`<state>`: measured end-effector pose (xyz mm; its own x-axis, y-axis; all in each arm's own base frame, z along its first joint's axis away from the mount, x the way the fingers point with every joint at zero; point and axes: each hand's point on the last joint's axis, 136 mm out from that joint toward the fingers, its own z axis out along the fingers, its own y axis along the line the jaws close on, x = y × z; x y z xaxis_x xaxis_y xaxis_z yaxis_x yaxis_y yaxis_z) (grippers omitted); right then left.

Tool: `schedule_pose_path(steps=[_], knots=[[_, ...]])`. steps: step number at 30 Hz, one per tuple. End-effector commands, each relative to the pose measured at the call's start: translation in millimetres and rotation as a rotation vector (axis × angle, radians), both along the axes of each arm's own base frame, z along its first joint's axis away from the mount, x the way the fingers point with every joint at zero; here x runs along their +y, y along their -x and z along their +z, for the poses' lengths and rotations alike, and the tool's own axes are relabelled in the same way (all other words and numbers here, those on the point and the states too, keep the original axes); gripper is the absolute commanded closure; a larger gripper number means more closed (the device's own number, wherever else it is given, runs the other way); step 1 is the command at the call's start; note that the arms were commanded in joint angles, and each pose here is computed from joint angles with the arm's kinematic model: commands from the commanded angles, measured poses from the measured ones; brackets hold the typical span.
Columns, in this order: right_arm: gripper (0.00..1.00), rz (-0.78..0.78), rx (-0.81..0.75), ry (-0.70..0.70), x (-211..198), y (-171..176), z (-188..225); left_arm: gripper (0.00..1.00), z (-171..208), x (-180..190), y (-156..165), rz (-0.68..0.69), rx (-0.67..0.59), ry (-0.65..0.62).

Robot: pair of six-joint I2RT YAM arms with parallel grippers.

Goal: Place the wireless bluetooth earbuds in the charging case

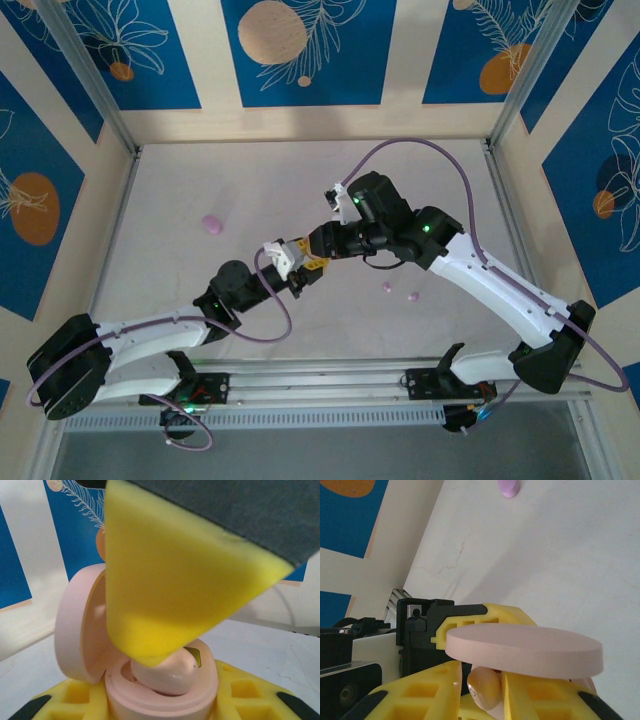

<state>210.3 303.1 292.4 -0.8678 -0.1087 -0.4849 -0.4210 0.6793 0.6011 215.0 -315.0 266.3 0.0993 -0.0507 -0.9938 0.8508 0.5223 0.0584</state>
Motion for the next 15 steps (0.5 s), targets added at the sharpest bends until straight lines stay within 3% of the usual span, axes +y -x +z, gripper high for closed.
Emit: schedule_pose_path(steps=[1,15], knots=[[0.71,-0.004,-0.021,0.016,-2,0,6,0.68,31,-2,3,-0.006,-0.05,0.079],[0.65,0.019,-0.1,-0.101,-7,10,40,0.69,29,-1,2,0.002,-0.046,0.073]])
